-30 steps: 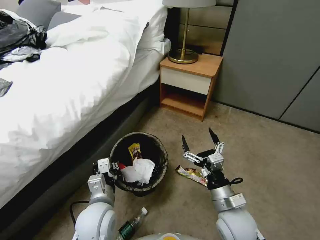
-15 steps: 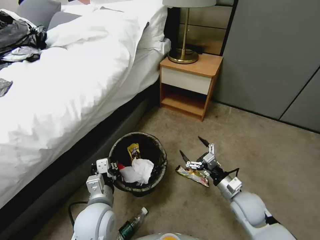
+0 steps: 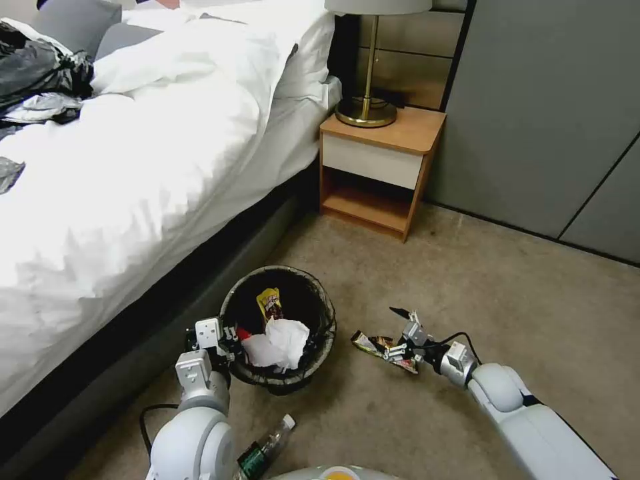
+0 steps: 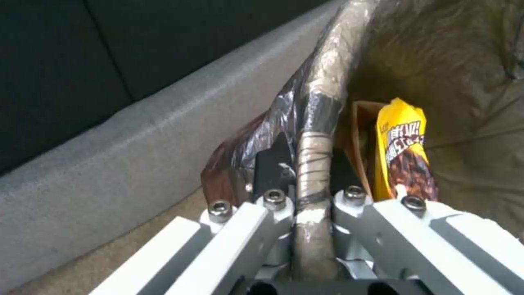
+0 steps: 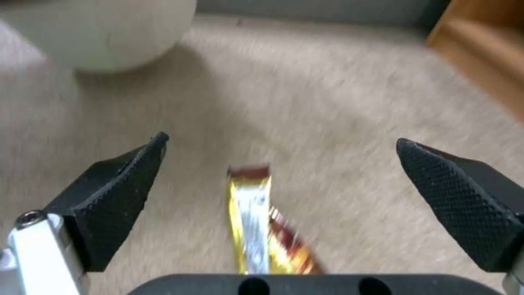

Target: Pick up the trash bin, then pick up the garbage from the floor and place it into the trash bin.

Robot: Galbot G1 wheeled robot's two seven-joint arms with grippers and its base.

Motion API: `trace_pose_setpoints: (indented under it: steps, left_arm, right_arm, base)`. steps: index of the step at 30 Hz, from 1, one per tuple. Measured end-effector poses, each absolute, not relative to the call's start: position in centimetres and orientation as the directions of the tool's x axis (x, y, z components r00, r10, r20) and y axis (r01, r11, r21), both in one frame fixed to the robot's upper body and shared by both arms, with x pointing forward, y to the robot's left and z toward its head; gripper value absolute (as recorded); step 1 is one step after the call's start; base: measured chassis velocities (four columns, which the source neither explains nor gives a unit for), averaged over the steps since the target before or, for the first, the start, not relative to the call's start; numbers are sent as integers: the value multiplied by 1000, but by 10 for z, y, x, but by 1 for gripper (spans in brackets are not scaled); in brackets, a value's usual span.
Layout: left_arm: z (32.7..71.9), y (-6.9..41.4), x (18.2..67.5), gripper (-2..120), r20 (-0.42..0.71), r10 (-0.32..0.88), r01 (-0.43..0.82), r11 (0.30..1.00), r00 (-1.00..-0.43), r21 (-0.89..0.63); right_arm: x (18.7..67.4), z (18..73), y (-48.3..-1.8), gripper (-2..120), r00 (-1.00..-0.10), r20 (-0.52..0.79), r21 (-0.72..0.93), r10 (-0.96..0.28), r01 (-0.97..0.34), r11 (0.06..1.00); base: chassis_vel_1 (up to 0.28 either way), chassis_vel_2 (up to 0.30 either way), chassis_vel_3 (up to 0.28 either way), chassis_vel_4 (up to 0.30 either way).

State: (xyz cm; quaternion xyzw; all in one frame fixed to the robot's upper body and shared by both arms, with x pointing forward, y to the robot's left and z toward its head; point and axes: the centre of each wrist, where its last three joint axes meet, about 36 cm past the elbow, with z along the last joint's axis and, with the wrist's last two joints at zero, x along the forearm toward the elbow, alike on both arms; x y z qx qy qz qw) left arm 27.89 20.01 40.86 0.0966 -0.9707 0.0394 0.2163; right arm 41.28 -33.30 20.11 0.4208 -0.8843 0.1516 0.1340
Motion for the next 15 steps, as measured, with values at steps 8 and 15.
trace_pose_setpoints:
  steps: [8,15]
  left_arm:
    - [405,194,277,0,440,-161,-195,980,-883,-33]
    - [404,193,275,0,443,-164,-196,980,-881,-28]
  right_arm:
    - [420,165,-331,100,-591,410,-94,-695,-785,612]
    - [420,135,-327,100,-584,446,-44,-678,-771,635]
  base:
    - [0,0,0,0]
    - [0,0,0,0]
